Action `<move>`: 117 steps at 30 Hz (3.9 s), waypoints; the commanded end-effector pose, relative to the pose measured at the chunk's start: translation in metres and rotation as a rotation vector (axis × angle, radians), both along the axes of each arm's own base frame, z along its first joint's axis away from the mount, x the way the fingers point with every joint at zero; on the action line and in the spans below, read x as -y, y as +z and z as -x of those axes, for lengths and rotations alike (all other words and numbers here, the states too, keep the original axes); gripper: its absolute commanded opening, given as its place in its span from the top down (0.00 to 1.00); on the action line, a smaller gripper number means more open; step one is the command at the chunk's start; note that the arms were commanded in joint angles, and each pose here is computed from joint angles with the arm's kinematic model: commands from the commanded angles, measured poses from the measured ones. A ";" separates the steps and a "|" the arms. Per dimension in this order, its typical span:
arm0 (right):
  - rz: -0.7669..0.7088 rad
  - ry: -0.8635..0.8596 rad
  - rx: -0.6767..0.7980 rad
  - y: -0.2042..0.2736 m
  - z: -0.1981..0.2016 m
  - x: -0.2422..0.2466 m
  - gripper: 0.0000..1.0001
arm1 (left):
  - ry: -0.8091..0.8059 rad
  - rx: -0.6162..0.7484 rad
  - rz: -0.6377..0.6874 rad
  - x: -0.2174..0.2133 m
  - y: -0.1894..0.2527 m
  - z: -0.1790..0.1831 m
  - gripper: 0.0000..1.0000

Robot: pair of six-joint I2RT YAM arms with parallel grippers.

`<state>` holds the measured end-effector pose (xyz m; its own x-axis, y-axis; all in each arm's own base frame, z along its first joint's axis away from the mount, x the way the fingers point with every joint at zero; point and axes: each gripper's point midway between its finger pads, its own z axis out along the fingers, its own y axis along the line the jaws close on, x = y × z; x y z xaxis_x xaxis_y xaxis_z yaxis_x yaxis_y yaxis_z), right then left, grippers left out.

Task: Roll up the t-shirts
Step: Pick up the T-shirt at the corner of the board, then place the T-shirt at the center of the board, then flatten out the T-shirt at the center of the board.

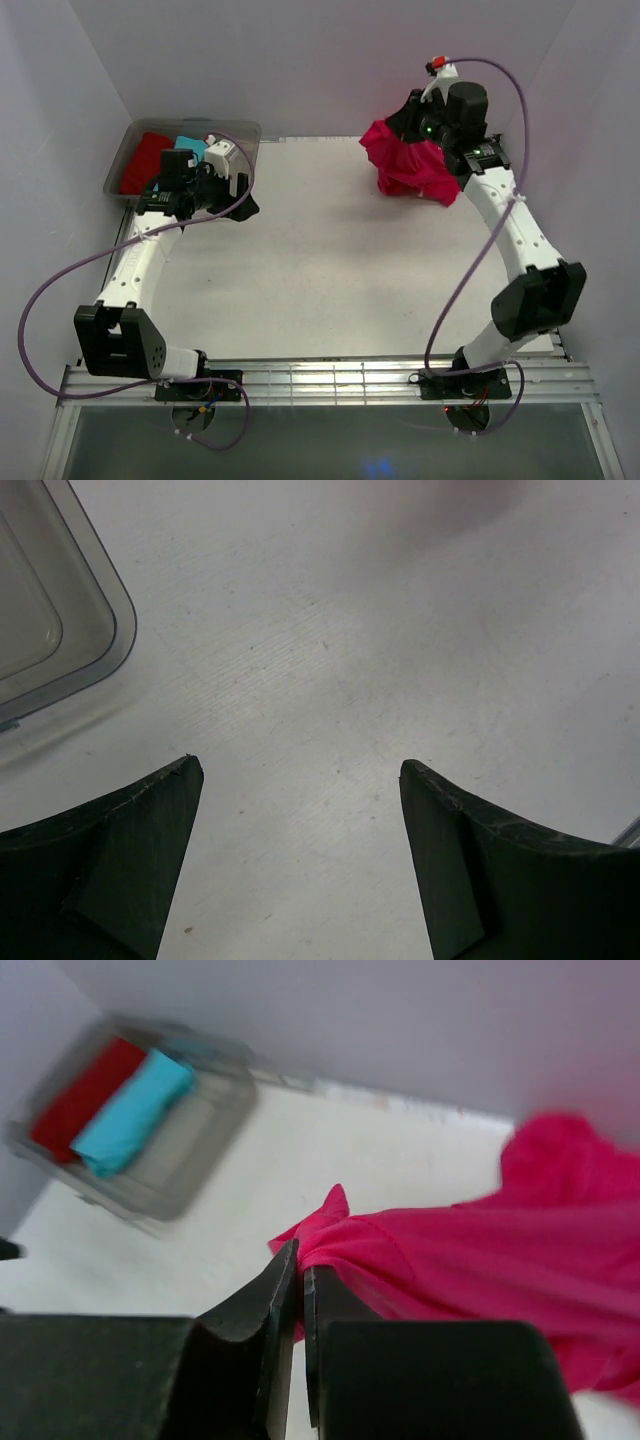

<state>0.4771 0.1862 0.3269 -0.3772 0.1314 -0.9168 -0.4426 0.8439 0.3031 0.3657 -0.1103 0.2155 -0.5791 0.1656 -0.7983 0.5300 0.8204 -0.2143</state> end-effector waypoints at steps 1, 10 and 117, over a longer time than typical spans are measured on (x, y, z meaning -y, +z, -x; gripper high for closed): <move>-0.069 0.196 0.276 0.122 0.062 -0.033 0.92 | -0.063 0.115 0.057 0.011 0.050 0.012 0.10; -0.150 0.202 0.280 0.149 0.090 -0.035 0.92 | -0.060 0.183 0.063 0.010 0.075 0.016 0.07; 0.055 -0.471 -0.453 -0.167 0.115 0.139 0.07 | -0.402 0.060 -0.345 0.165 -0.027 0.016 0.33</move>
<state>0.3863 0.0411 0.1551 -0.6682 0.3101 -0.6763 0.1275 0.9433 0.3066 0.2922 -0.3524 0.1880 -0.2260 0.6756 -0.7018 0.9539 0.2996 -0.0188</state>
